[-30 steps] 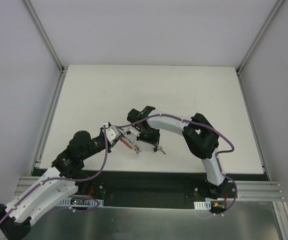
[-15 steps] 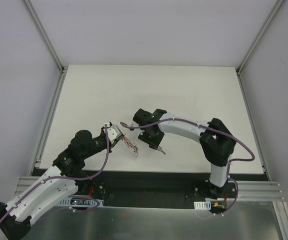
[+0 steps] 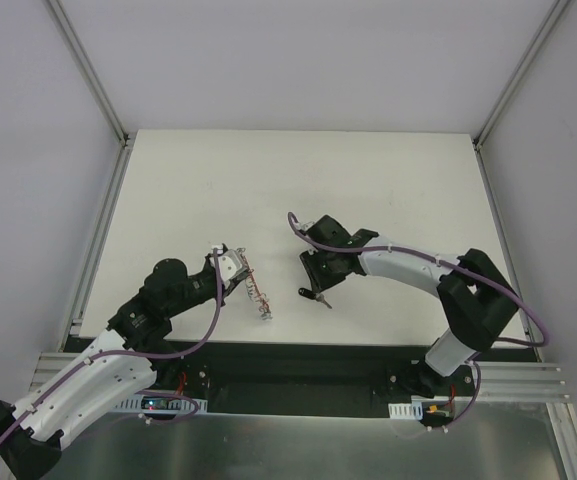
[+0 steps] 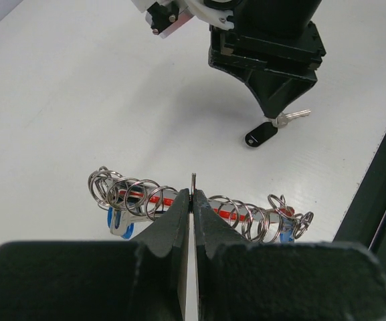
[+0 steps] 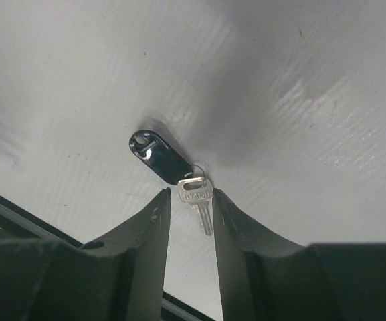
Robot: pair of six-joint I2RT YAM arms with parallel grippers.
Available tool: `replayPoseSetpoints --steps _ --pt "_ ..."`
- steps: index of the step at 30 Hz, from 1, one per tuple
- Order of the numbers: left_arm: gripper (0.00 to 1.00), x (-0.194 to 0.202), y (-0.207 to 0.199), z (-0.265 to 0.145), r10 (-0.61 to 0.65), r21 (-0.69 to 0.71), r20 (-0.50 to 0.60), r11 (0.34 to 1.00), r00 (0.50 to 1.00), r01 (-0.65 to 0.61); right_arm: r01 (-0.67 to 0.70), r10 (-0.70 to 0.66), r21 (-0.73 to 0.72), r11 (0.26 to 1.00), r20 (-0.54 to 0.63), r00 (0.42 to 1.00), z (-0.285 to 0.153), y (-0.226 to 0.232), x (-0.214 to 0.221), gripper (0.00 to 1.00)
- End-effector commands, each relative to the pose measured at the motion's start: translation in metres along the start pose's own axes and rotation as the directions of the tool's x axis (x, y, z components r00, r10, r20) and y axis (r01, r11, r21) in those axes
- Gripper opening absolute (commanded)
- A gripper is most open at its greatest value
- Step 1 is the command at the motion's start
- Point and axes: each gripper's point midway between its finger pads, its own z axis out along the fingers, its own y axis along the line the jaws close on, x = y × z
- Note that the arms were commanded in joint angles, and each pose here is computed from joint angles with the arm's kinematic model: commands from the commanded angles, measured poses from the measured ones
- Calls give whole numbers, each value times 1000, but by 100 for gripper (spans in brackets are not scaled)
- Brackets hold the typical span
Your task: Put the keys on the keyring
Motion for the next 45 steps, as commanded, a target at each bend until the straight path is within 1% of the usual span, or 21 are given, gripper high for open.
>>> replayPoseSetpoints --steps 1,10,13,16,29,33,37,41,45 --pt "0 -27 0 -1 23 11 88 1000 996 -24 -72 77 -87 994 56 995 6 14 -25 33" --pt "0 -29 -1 -3 28 14 99 999 995 -29 -106 106 -39 994 3 994 14 2 -8 29" --pt "0 -29 -3 -2 28 24 97 999 995 -31 -86 86 -31 996 -12 996 13 1 -5 29" --pt "0 -30 -3 -1 29 28 95 999 995 -31 -74 73 -29 997 -51 996 14 1 2 28" --pt "0 -30 -3 -2 29 29 97 999 995 -32 -39 38 -2 999 -128 991 27 2 17 26" --pt "0 -30 -3 -2 29 27 96 999 995 -32 45 -37 44 998 -166 985 31 0 23 23" --pt "0 -29 -4 -1 28 31 94 999 995 -31 101 -83 79 992 -200 976 34 0 27 18" --pt "0 -29 -3 -1 28 28 94 999 995 -31 146 -124 96 985 -202 971 34 1 25 19" --pt "0 -30 -3 -2 28 24 97 999 995 -30 173 -160 72 982 -158 974 21 8 9 21"
